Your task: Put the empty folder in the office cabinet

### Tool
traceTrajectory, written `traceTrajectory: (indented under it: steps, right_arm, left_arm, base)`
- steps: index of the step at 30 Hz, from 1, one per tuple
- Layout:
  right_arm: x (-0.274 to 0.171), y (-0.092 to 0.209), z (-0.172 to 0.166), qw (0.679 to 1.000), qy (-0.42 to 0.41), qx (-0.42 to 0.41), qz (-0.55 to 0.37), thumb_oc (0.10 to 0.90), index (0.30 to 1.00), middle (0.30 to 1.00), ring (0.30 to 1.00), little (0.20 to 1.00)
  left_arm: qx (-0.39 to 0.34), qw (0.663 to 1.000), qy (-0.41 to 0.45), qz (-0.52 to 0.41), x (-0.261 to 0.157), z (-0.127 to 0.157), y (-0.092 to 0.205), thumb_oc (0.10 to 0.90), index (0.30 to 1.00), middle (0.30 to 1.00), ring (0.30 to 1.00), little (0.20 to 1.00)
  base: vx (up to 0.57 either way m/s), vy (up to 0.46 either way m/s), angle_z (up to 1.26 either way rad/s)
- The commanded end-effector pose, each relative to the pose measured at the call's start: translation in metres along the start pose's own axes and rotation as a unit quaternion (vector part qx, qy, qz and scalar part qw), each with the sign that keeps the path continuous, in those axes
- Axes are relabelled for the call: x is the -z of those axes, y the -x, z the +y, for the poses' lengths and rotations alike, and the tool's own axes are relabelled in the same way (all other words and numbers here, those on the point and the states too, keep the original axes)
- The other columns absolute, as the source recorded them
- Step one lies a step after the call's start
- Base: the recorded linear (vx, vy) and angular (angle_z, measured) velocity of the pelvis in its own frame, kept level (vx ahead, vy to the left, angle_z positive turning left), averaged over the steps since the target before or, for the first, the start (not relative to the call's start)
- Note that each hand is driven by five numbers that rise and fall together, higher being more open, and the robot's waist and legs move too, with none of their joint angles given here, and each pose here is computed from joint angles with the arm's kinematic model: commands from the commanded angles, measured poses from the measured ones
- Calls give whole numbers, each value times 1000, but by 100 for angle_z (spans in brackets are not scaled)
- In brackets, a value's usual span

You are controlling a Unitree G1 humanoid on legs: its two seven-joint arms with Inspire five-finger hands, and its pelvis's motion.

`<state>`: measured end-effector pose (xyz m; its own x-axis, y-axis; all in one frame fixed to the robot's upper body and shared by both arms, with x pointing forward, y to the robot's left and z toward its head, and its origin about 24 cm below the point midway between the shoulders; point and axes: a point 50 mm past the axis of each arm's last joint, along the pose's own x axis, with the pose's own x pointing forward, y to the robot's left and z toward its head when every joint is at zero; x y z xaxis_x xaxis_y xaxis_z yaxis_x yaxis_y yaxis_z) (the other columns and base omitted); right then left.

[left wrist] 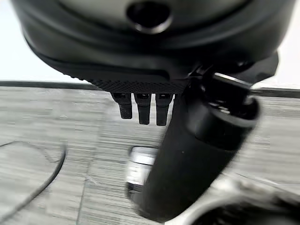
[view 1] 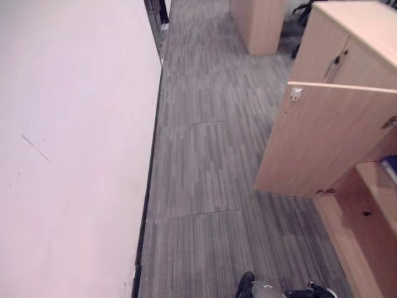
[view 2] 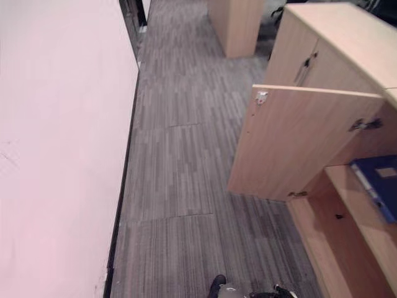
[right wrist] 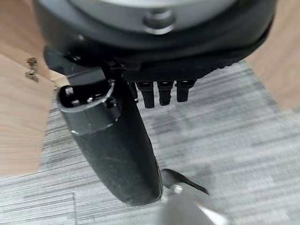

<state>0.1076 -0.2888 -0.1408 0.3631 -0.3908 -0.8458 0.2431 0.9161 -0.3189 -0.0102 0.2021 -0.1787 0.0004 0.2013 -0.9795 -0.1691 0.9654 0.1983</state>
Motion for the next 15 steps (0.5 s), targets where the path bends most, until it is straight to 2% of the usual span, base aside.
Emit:
traceTrajectory:
  steps: [1,8,11,15]
  right_arm:
    - [1,1,19,1000,-3,-10,-2,800,900,900,900,900]
    - [12,2,19,1000,15,-10,16,800,900,900,900,900]
    - [29,5,20,999,18,-17,44,800,900,900,900,900]
    - [29,5,19,999,10,-18,46,800,900,900,900,900]
  left_arm:
    - [-44,999,-22,-18,-5,22,0,800,900,900,900,900]
    - [-52,997,-21,-48,-25,24,0,800,900,900,900,900]
    - [-59,996,-15,-71,-39,30,0,800,900,900,900,900]
    - [-69,994,-1,-81,-45,36,1,800,900,900,900,900]
  base:
    - [7,14,-8]
    - [161,-45,-11]
    - [287,-214,11]
    - [203,-248,-27]
